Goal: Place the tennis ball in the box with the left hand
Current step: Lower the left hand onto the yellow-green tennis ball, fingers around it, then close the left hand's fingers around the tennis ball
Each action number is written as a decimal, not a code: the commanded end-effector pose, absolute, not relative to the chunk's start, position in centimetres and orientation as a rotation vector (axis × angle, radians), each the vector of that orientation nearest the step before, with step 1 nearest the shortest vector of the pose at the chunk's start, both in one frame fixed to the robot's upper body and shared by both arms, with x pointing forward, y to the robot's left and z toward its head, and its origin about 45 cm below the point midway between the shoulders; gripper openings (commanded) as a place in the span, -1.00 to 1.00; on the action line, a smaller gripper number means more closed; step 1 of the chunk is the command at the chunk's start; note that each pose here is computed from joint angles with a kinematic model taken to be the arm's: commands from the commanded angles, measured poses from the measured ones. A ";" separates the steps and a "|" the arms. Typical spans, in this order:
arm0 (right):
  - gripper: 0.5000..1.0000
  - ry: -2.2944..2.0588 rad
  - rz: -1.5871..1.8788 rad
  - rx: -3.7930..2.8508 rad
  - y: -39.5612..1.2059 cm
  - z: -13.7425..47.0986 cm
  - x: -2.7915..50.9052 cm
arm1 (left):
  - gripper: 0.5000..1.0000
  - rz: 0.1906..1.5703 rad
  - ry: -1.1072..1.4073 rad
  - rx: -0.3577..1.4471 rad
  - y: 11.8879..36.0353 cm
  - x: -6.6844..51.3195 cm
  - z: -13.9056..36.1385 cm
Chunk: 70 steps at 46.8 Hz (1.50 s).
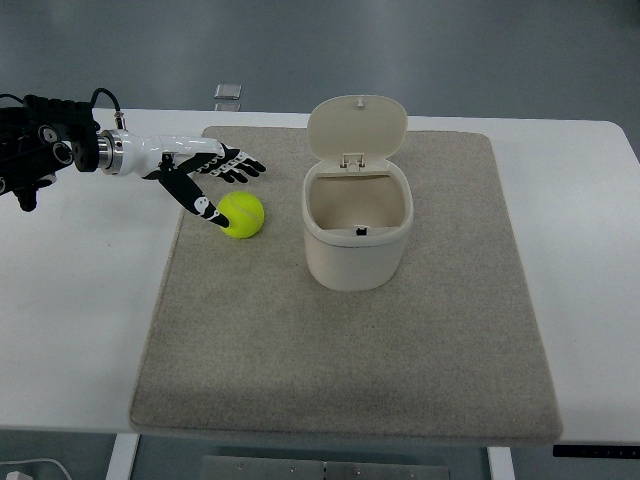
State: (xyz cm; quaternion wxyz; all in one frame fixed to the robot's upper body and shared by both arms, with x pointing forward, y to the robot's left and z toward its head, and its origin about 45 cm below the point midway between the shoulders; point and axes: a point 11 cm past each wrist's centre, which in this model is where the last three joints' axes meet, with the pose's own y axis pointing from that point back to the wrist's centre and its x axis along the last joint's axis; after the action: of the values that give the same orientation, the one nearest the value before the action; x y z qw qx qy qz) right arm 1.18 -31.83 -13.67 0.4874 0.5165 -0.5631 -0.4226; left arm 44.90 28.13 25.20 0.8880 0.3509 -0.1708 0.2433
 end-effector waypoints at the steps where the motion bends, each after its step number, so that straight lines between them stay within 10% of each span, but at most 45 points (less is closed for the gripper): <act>1: 0.75 -1.369 -1.028 1.256 -31.8 -13.7 1.2 | 0.76 0.489 -0.358 0.735 28.2 44.5 25.1; 70: 0.75 -1.369 -1.028 1.256 -31.8 -13.7 1.2 | 0.65 0.469 -0.394 0.734 26.0 43.9 22.8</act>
State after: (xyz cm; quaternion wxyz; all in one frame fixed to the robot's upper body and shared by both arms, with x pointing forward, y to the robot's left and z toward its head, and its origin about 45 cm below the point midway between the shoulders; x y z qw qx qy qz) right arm 1.17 -31.83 -13.67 0.4874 0.5165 -0.5631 -0.4226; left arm 43.87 26.05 22.81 0.8890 0.3532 -0.1869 0.2235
